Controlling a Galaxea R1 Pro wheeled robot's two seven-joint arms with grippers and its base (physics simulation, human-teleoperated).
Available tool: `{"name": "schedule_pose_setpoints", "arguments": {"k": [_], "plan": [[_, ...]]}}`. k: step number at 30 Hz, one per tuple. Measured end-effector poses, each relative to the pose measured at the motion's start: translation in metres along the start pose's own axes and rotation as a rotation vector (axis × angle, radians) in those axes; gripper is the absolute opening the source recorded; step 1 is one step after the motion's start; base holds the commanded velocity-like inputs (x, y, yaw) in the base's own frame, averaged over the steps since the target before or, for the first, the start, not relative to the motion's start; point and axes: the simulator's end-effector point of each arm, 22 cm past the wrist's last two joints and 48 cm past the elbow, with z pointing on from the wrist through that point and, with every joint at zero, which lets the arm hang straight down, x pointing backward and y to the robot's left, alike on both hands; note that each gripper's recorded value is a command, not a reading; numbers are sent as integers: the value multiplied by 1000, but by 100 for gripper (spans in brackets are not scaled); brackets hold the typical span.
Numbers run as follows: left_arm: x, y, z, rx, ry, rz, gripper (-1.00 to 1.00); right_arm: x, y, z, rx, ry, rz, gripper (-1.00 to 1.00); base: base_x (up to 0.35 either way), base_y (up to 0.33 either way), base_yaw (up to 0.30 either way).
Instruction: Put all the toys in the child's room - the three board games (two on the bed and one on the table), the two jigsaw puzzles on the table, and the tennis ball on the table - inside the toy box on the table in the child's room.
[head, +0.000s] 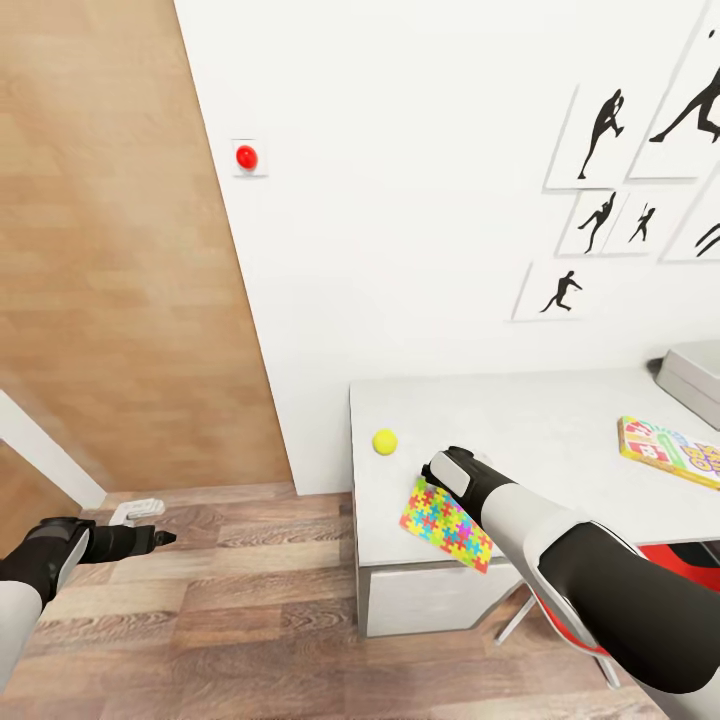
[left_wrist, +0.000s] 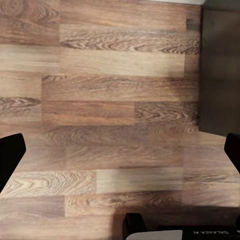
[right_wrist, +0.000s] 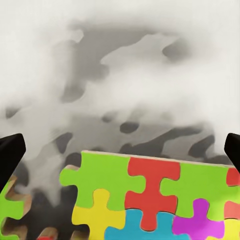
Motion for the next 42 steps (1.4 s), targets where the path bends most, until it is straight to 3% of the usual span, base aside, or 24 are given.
{"name": "schedule_pose_setpoints", "arguments": {"k": [42], "plan": [[0, 0, 0, 1, -1, -1, 100, 1, -1, 0, 1, 8, -3, 100, -49, 0, 0]]}}
